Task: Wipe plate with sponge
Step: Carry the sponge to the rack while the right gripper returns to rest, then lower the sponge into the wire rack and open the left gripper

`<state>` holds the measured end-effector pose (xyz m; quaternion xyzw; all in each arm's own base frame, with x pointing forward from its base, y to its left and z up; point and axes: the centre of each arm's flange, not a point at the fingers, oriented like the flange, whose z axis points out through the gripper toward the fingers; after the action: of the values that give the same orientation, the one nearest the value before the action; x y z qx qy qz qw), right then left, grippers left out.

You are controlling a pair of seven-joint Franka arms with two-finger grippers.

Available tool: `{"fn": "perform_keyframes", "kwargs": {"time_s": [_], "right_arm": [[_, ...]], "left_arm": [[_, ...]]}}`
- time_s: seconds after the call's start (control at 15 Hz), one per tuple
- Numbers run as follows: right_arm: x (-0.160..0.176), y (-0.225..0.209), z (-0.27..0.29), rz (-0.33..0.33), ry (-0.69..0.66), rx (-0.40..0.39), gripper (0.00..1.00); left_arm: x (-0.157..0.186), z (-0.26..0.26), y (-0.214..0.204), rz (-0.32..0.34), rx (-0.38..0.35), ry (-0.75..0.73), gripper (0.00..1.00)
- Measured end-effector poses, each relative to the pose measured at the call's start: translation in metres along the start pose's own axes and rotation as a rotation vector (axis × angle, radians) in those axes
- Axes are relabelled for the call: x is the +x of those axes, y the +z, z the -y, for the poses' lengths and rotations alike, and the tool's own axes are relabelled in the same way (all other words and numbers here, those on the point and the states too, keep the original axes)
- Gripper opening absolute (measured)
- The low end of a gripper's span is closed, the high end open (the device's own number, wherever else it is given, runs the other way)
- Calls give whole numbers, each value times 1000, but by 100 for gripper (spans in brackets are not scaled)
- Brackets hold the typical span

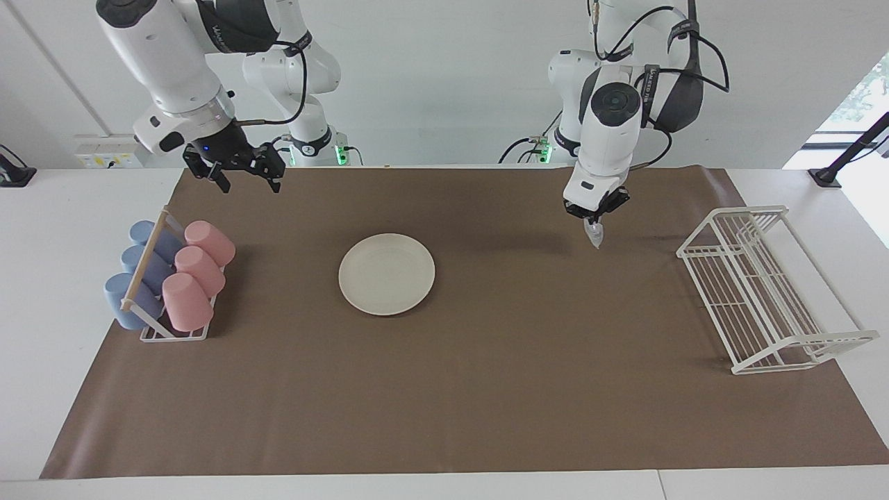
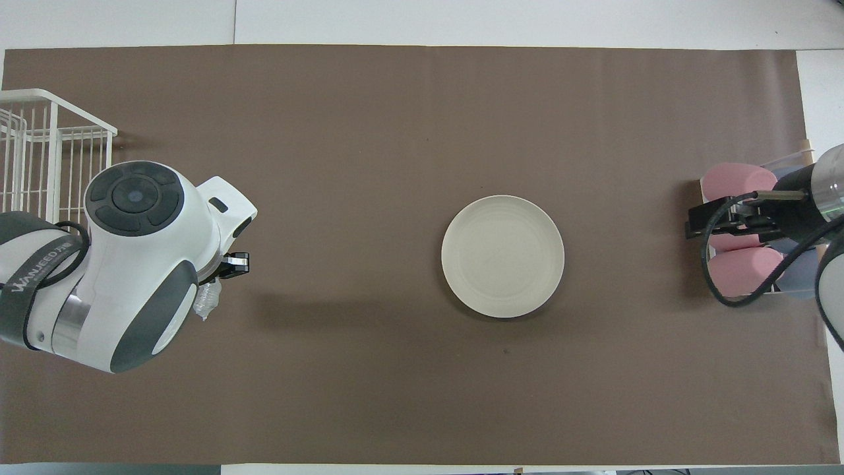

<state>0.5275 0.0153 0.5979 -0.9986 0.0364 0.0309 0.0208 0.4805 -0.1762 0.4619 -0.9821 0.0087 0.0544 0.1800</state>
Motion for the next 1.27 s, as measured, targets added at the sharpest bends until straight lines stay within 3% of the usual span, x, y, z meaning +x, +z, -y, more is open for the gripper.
{"fn": "perform_keyframes", "kwargs": {"time_s": [0.2,0.47,0.74,0.94,1.07,1.27], "right_arm": [[2,-13,-12,27,0,-39,100],[7,-12,-32,33,-40,-33,100],[20,-16,-49,-49,-13,-29,100],[24,-15,-49,-66,-13,-29,100],[24,-15,-49,-67,-13,-29,100],[24,-15,-49,-68,-12,-29,100]], "left_arm": [[6,13,-4,12,221,11,4],[19,21,-4,-5,467,15,4],[35,30,9,-35,699,33,4],[59,30,33,-63,871,69,4],[77,34,54,-67,955,88,4],[107,53,83,-69,974,88,4]]}}
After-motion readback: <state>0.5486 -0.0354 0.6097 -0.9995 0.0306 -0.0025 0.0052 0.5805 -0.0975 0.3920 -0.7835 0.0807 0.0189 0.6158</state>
